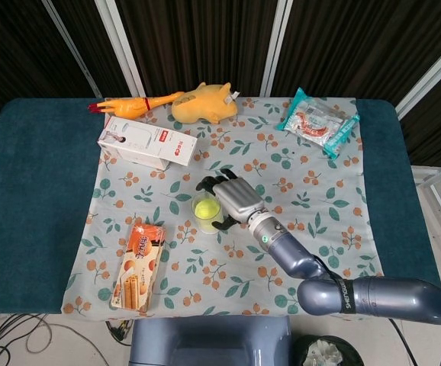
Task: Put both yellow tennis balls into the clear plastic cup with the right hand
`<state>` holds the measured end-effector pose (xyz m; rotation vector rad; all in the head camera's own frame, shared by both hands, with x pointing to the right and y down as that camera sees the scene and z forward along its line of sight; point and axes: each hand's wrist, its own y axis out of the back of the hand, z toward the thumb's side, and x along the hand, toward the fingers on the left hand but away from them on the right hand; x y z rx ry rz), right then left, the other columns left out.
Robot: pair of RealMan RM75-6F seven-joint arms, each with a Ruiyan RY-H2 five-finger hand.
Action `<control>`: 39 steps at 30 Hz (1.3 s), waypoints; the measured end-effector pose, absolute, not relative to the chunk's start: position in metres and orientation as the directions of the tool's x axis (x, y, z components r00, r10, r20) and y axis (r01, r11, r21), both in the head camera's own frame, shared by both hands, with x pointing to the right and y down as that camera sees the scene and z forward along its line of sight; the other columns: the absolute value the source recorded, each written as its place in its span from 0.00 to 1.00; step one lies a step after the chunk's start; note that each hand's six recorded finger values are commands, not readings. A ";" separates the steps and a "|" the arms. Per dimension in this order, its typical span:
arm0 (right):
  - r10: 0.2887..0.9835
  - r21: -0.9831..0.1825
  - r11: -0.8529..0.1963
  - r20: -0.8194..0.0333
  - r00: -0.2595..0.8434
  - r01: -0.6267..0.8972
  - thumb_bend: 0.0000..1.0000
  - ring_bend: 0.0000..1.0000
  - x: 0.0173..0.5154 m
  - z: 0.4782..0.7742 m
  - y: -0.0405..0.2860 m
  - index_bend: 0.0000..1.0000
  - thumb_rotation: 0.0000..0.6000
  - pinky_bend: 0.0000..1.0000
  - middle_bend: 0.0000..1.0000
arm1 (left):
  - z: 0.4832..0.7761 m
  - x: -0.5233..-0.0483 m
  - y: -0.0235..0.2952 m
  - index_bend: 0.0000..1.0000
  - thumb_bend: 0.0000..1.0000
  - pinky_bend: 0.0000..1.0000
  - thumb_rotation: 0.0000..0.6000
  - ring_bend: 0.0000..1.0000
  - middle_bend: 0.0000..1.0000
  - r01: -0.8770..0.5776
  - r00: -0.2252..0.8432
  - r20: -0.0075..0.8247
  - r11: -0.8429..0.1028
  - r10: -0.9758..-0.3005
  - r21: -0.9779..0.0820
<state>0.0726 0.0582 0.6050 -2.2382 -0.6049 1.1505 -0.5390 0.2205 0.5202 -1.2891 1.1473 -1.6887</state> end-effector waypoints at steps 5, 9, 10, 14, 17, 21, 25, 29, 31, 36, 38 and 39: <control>0.626 -0.656 -0.738 -0.578 0.524 0.158 0.31 0.18 0.076 0.600 0.053 0.21 1.00 0.02 0.16 | 0.520 -0.540 0.220 0.12 0.00 0.10 1.00 0.00 0.00 0.021 -0.251 0.336 -0.352 -0.908 -0.936; 0.670 -0.679 -0.707 -0.553 0.494 0.199 0.31 0.18 0.090 0.591 0.040 0.21 1.00 0.02 0.16 | 0.519 -0.540 0.220 0.12 0.00 0.10 1.00 0.00 0.00 0.019 -0.252 0.334 -0.350 -0.908 -0.937; 0.683 -0.686 -0.697 -0.547 0.484 0.208 0.31 0.18 0.095 0.588 0.037 0.21 1.00 0.02 0.16 | 0.519 -0.540 0.220 0.12 0.00 0.10 1.00 0.00 0.00 0.019 -0.253 0.333 -0.349 -0.908 -0.937; 0.734 -0.708 -0.657 -0.523 0.433 0.259 0.31 0.18 0.126 0.578 0.026 0.21 1.00 0.02 0.16 | 0.518 -0.541 0.220 0.11 0.00 0.10 1.00 0.00 0.00 0.013 -0.256 0.329 -0.344 -0.909 -0.939; 0.776 -0.726 -0.617 -0.497 0.388 0.304 0.31 0.18 0.160 0.568 0.024 0.21 1.00 0.02 0.16 | 0.518 -0.540 0.220 0.09 0.00 0.10 1.00 0.00 0.00 0.010 -0.251 0.330 -0.344 -0.910 -0.939; 0.816 -0.776 -0.559 -0.454 0.358 0.291 0.31 0.18 0.200 0.558 0.032 0.21 1.00 0.02 0.16 | 0.517 -0.538 0.220 0.08 0.00 0.10 1.00 0.00 0.00 0.010 -0.243 0.326 -0.338 -0.914 -0.941; 0.846 -0.838 -0.498 -0.412 0.339 0.223 0.31 0.18 0.243 0.552 0.055 0.21 1.00 0.02 0.16 | 0.518 -0.537 0.221 0.07 0.00 0.10 1.00 0.00 0.00 0.015 -0.242 0.329 -0.342 -0.913 -0.940; 0.891 -0.897 -0.405 -0.343 0.297 0.177 0.31 0.18 0.287 0.541 0.085 0.21 1.00 0.01 0.16 | 0.520 -0.535 0.221 0.07 0.00 0.10 1.00 0.00 0.00 0.020 -0.237 0.332 -0.347 -0.913 -0.938; 0.916 -0.917 -0.359 -0.310 0.254 0.174 0.31 0.18 0.313 0.535 0.105 0.21 1.00 0.00 0.16 | 0.521 -0.535 0.221 0.07 0.00 0.10 1.00 0.00 0.00 0.022 -0.236 0.335 -0.350 -0.912 -0.937; 0.950 -0.949 -0.286 -0.262 0.171 0.132 0.31 0.18 0.363 0.521 0.155 0.21 1.00 0.00 0.16 | 0.523 -0.532 0.222 0.07 0.00 0.10 1.00 0.00 0.00 0.026 -0.227 0.343 -0.357 -0.912 -0.934; 0.956 -0.959 -0.266 -0.250 0.153 0.094 0.31 0.18 0.374 0.517 0.168 0.21 1.00 0.00 0.16 | 0.523 -0.530 0.223 0.07 0.00 0.10 1.00 0.00 0.00 0.027 -0.221 0.344 -0.358 -0.913 -0.933; 0.958 -0.963 -0.257 -0.245 0.147 0.076 0.31 0.18 0.377 0.516 0.173 0.21 1.00 0.00 0.16 | 0.524 -0.530 0.223 0.07 0.00 0.10 1.00 0.00 0.00 0.028 -0.219 0.343 -0.358 -0.913 -0.933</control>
